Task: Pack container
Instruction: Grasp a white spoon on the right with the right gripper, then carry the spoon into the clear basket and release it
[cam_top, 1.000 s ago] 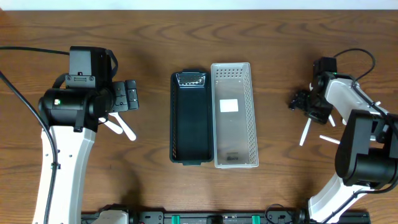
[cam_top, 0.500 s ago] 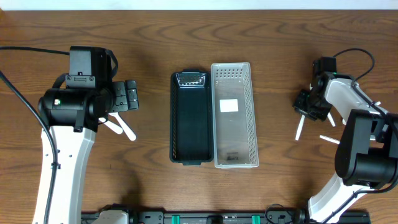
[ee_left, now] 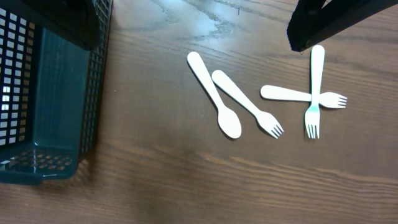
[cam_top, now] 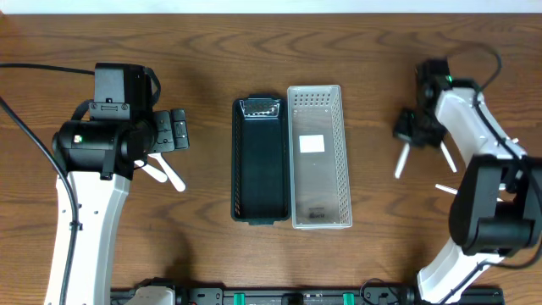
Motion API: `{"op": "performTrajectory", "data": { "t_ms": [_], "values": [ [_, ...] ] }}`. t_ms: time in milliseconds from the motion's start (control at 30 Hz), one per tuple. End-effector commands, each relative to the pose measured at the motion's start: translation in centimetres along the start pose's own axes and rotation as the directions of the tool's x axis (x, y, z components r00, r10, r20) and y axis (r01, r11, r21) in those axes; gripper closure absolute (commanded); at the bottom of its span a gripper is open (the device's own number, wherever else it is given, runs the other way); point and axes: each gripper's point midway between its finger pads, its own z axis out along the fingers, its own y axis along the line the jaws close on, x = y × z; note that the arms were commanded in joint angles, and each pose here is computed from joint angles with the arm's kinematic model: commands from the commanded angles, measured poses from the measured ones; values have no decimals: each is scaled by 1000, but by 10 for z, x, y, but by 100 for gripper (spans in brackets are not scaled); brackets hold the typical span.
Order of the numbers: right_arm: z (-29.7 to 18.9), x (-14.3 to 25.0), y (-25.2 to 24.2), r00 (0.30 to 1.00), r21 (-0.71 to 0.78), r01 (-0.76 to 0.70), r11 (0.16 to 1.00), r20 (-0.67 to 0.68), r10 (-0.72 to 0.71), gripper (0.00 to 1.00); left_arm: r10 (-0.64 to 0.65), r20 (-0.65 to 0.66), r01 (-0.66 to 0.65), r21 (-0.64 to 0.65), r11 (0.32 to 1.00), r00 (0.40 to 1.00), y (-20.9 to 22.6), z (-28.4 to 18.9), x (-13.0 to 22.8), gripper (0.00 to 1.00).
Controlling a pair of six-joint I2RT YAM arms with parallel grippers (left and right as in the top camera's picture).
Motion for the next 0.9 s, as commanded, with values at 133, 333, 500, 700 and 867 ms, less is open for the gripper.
{"op": "performTrajectory", "data": {
  "t_ms": [133, 333, 500, 700, 867],
  "values": [
    [-129, -5, 105, 942, -167, 207, 964, 300, -150, 99, -9, 0, 9, -15, 1000, 1000, 4, 0, -1, 2],
    [-107, 37, 153, 954, -182, 234, 955, 232, -189, 99, -9, 0, 9, -15, 1000, 1000, 4, 0, -1, 2],
    [-54, 65, 174, 950, -119, 301, 946, 123, -286, 99, -9, 0, 9, -15, 1000, 1000, 4, 0, -1, 2],
    [4, 97, 188, 933, -68, 357, 932, -20, -359, 97, -9, 0, 9, -15, 1000, 1000, 4, 0, -1, 2],
    [12, 98, 188, 920, -65, 389, 919, -31, -391, 72, -9, 0, 9, -15, 1000, 1000, 4, 0, -1, 2]
  ]
}}
